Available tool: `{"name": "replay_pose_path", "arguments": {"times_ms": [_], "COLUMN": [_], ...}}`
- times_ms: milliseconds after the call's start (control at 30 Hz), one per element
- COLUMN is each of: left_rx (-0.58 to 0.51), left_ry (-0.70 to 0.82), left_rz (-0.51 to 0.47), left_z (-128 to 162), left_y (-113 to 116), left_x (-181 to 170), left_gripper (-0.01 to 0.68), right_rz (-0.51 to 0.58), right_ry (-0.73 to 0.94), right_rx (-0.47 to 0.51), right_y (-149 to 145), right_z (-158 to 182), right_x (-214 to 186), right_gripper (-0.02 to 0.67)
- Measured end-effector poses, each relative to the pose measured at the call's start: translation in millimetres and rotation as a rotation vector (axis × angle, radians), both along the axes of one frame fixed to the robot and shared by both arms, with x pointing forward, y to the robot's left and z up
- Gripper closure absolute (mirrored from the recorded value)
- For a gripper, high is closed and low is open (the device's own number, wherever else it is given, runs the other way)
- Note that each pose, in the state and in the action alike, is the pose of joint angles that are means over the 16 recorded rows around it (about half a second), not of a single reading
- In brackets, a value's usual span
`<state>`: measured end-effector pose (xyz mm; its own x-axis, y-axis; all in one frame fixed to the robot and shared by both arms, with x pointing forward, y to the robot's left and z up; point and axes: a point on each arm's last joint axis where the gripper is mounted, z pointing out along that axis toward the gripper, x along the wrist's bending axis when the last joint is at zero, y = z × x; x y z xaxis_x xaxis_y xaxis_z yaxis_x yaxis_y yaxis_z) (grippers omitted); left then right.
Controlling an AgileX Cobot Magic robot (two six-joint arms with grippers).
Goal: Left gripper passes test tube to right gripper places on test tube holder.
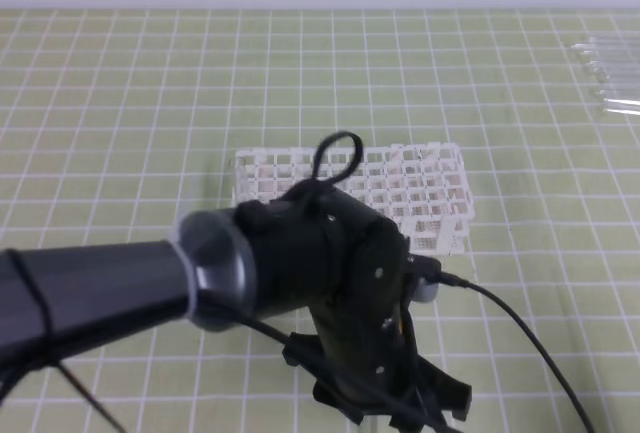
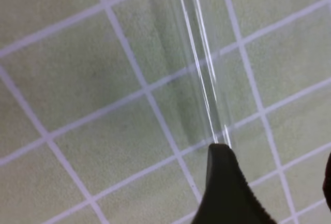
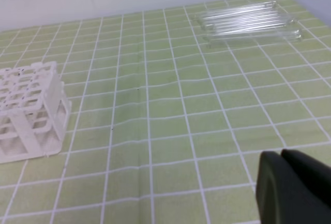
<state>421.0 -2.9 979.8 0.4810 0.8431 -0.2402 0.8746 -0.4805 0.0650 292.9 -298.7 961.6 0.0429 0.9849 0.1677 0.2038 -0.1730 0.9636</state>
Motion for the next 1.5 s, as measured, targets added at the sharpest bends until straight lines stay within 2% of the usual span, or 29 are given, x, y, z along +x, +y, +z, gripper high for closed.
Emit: {"name": "replay_pose_path", "arguments": {"times_ms": [433, 1000, 1300, 1500], "left_rx": [0.101, 0.127, 0.135, 0.097], "left_ry": [0.021, 0.010, 0.010, -0.038], "left_rz": [0.008, 0.022, 0.017, 0.008], "left_z": [-21.7, -33.0, -36.0, -23.3], "left_y": [-7.4, -9.1, -9.3, -8.5], "left_x": [2.1, 5.7, 6.2, 7.7], "left_gripper": [0.309, 0.323, 0.489, 0.610], "right_rz": [0.000, 0.000, 0.000, 0.000], "right_ry": [0.000, 0.000, 0.000, 0.000], "right_rx": [0.000, 0.000, 0.000, 0.000], "right_y": [0.0, 0.0, 0.0, 0.0], "right_z": [0.0, 0.0, 0.0, 0.0], "right_x": [0.0, 0.0, 0.0, 0.0], "right_gripper": [0.666, 0.666, 0.666, 0.666]}}
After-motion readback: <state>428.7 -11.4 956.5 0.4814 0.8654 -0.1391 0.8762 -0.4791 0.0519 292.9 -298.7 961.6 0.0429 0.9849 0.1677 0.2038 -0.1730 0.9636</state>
